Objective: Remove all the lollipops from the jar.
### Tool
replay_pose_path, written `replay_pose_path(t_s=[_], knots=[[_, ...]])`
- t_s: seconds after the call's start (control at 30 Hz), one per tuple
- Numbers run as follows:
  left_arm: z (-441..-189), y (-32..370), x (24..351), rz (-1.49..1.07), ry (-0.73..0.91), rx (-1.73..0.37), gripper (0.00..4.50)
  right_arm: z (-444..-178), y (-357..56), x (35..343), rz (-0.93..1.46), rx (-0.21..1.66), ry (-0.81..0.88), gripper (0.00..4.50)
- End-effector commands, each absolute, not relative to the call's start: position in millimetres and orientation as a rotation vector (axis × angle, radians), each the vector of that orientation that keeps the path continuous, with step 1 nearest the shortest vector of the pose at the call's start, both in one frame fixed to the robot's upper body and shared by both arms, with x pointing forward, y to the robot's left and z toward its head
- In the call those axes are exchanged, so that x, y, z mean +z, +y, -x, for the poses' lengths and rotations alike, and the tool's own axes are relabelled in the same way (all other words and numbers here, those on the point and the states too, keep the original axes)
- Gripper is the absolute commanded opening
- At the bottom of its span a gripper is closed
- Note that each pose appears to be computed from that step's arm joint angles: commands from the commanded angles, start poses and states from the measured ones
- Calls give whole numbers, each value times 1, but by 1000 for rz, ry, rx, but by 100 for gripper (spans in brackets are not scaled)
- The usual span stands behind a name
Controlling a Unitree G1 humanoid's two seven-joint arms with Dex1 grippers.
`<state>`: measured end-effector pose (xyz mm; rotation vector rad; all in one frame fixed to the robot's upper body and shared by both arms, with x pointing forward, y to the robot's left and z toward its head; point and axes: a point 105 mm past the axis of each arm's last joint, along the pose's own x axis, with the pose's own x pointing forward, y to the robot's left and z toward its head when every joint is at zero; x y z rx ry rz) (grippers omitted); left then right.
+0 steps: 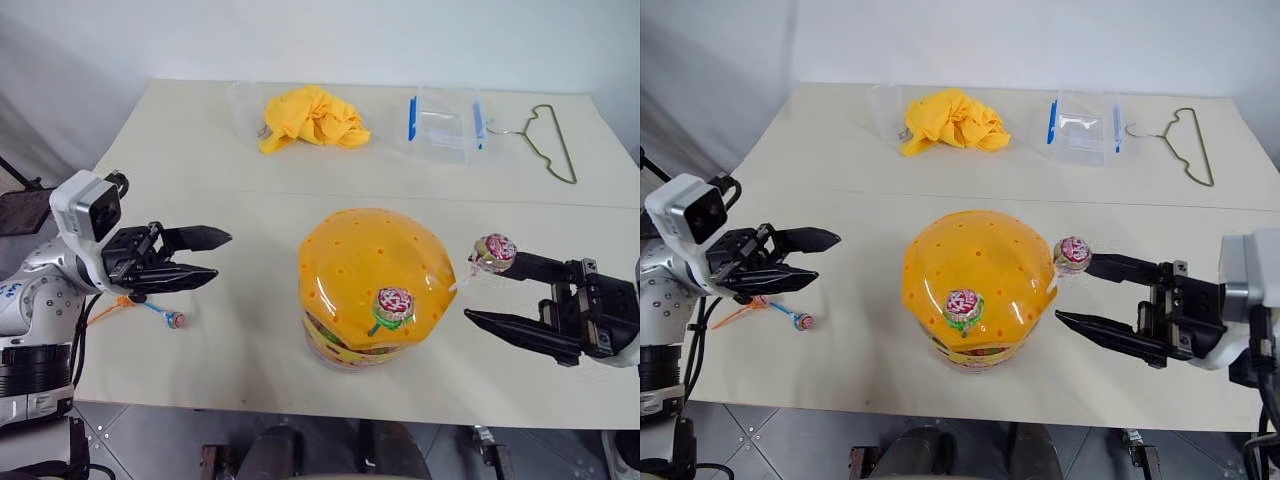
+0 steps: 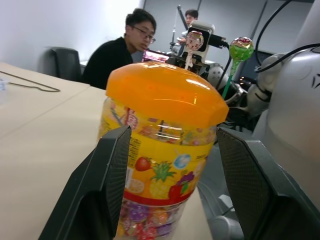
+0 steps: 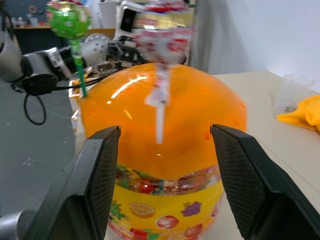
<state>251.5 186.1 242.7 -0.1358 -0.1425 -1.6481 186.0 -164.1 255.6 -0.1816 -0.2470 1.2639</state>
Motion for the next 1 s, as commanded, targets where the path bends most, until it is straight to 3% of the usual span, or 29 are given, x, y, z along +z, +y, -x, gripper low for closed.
replay_pose_path(t_s=[0.03, 0.1, 0.2, 0.43, 0.63, 0.77, 1.0], knots=[[-243, 182, 255, 97, -183, -1697, 290, -185, -150, 264, 192, 1288, -321, 299], [-241, 181, 256, 97, -185, -1706, 290, -188, -148, 264, 184, 1286, -329, 299], [-237, 178, 258, 97, -204, -1724, 290, -194, -147, 265, 183, 1280, -345, 250], [-236, 181, 261, 108, -247, -1693, 290, -198, -147, 274, 142, 1283, -387, 7], [-236, 183, 257, 114, -248, -1671, 290, -204, -173, 311, 42, 1142, -493, 3], [-237, 183, 255, 83, -259, -1659, 290, -210, -203, 318, -7, 990, -441, 3], [-238, 180, 249, -20, -262, -1658, 290, -253, -301, 246, 174, 469, 76, 3]])
